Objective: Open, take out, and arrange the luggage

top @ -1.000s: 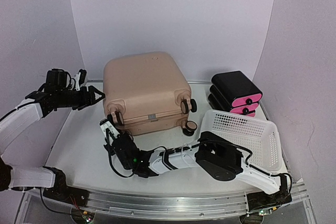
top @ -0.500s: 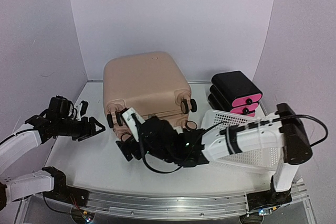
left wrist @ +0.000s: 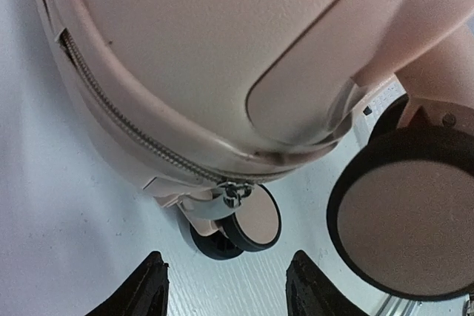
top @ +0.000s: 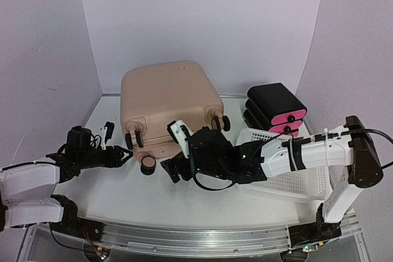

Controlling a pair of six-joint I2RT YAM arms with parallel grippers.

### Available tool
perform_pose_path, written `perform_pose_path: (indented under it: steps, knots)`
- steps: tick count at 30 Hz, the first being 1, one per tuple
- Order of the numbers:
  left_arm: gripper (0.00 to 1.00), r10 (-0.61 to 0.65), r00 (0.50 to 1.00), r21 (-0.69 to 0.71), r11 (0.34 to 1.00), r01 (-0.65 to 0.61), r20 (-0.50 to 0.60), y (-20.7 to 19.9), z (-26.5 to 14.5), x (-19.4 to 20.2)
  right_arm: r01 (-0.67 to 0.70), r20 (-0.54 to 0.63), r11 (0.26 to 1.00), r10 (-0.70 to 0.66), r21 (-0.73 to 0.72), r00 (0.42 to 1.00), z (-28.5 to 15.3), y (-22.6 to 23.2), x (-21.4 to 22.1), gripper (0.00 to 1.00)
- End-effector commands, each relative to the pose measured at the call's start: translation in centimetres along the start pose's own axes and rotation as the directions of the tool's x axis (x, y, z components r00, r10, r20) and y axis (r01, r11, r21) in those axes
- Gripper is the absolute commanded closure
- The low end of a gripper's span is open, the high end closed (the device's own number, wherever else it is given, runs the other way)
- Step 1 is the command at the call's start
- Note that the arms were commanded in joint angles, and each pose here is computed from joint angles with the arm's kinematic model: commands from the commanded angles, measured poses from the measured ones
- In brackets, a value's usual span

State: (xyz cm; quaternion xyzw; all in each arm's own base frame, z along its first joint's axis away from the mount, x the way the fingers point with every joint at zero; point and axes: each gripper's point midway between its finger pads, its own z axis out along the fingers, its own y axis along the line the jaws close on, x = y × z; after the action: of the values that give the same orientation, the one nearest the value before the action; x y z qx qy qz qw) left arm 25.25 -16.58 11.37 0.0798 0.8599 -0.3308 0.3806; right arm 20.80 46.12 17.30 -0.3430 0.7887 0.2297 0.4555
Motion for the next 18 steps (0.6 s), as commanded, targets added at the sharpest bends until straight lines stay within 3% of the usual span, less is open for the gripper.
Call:
perform_pose_path:
  steps: [1,6,18]
  knots:
    - [0.45,0.115,0.98,0.09,0.987,-0.131,0.16,-2.2,1.0,-3.6,-0.029,0.113,0.999,0.033,-0.041,0.993,-2.8,0.5,-4.2,0.02]
    - [0.45,0.141,0.979,0.011,0.99,-0.144,0.151,-0.8,2.0,-3.7,-0.041,0.135,0.998,0.047,-0.044,0.99,-3.7,0.2,-4.5,0.02]
    - [0.7,0.151,0.973,-0.047,0.988,-0.145,0.172,-0.2,2.7,-4.8,-0.052,0.141,0.997,0.059,-0.05,0.988,-3.8,0.1,-4.3,0.02]
